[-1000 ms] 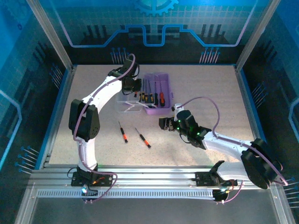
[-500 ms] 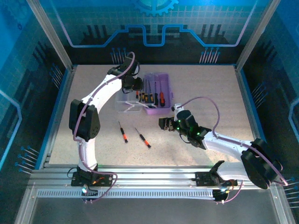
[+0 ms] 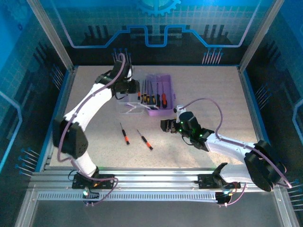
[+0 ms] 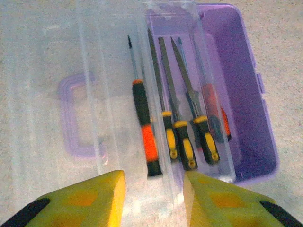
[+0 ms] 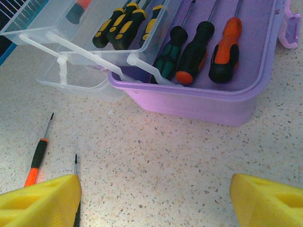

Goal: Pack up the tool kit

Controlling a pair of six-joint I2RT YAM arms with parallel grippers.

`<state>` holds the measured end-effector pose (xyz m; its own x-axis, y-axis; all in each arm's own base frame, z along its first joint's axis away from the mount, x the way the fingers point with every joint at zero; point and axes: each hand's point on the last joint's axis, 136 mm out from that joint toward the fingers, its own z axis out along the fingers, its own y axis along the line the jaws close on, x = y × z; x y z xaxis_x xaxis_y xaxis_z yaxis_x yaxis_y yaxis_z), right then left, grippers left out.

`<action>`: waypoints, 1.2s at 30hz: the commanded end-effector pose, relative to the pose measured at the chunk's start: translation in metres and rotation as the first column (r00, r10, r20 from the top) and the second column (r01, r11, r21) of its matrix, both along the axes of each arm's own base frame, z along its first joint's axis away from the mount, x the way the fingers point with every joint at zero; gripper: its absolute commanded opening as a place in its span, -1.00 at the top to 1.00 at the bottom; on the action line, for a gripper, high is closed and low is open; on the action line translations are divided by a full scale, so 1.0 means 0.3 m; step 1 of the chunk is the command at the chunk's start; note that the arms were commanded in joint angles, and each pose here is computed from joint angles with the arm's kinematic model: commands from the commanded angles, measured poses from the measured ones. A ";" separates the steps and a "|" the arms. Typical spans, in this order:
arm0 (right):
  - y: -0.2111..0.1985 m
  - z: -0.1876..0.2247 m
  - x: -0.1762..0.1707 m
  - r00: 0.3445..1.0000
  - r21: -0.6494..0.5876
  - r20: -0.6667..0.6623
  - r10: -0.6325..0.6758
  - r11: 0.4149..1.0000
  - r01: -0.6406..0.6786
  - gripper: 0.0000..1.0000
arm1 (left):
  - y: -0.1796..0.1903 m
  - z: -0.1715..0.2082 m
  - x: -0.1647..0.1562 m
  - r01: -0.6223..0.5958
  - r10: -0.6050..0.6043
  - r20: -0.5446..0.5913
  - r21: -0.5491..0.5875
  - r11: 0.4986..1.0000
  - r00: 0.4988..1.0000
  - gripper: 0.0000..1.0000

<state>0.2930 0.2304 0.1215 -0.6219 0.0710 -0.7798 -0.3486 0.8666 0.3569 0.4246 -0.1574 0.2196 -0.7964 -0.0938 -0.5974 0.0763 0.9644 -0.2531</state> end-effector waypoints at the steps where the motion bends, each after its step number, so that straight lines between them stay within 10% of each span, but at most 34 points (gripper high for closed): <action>1: 0.015 0.039 0.018 1.000 0.035 0.028 -0.004 0.999 0.003 -0.66 | 0.037 0.005 -0.086 -0.066 0.067 0.019 -0.057 0.996 0.998 0.22; 13: 0.015 0.034 0.019 1.000 0.066 0.007 -0.007 0.998 0.006 -0.66 | 0.191 -0.319 -0.472 -0.290 0.271 -0.205 -0.068 0.955 0.940 -0.07; 36: 0.024 0.038 0.006 1.000 0.098 0.008 -0.003 0.995 0.002 -0.63 | 0.107 -0.581 -0.590 -0.237 0.247 -0.417 0.074 0.969 0.875 -0.06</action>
<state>0.2924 0.2348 0.1276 -0.6332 0.1316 -0.7627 -0.3470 0.8326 0.4317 0.2521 -0.1267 0.0591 -0.9251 -0.2930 -0.2416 -0.2431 0.9456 -0.2161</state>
